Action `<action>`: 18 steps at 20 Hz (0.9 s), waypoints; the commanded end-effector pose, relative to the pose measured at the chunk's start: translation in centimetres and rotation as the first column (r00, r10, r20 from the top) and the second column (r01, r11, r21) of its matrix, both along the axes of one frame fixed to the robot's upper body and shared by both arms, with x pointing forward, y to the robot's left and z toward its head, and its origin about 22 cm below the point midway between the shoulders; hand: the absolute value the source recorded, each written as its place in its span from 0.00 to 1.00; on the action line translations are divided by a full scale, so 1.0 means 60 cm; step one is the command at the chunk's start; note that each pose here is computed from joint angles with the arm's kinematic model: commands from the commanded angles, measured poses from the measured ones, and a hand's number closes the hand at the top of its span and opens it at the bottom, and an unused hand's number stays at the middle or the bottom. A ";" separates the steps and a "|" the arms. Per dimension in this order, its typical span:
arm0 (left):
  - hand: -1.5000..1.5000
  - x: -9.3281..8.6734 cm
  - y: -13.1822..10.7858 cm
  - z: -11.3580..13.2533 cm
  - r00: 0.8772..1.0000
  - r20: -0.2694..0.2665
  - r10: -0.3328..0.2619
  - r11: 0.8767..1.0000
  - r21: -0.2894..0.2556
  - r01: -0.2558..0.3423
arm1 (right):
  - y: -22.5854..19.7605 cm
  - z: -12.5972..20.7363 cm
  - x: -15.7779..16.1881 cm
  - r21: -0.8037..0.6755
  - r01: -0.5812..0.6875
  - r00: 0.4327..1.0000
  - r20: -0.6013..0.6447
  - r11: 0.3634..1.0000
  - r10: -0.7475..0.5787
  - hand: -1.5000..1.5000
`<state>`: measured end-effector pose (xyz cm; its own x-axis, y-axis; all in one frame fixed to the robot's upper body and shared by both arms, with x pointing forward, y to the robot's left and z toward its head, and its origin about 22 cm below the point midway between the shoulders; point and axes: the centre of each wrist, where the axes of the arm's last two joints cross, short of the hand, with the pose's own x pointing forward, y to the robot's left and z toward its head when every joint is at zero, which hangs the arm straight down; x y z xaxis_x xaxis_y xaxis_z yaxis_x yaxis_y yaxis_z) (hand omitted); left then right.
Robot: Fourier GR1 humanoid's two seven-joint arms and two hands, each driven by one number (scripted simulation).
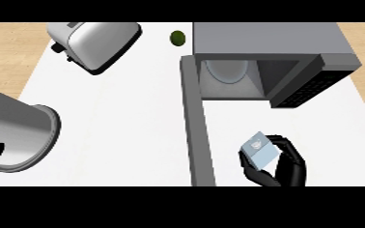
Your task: Pick up the milk, place it into the microwave and close the microwave
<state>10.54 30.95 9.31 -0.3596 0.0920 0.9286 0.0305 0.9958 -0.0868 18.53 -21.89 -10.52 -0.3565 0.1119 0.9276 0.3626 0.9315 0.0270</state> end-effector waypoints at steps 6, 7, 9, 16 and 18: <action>0.00 0.000 0.008 -0.002 1.000 0.012 -0.014 1.000 0.003 0.014 | -0.160 0.075 0.077 -0.038 -0.372 0.926 0.056 0.927 0.374 1.00; 0.00 -0.002 -0.007 -0.016 0.999 0.011 -0.031 0.999 -0.017 0.031 | -0.130 0.058 0.112 -0.037 -0.389 0.920 0.040 0.921 0.390 1.00; 0.00 0.001 0.023 -0.002 1.000 0.003 -0.008 1.000 -0.004 0.008 | -0.131 0.071 0.098 0.000 -0.442 0.896 0.047 0.897 0.442 1.00; 0.00 0.003 0.007 0.006 1.000 0.011 -0.010 1.000 -0.026 0.010 | -0.107 0.138 0.100 -0.055 -0.490 0.866 0.080 0.870 0.493 1.00; 0.00 0.001 -0.007 -0.017 1.000 0.009 -0.013 1.000 -0.022 0.013 | -0.084 0.131 0.151 -0.080 -0.477 0.874 0.063 0.875 0.482 1.00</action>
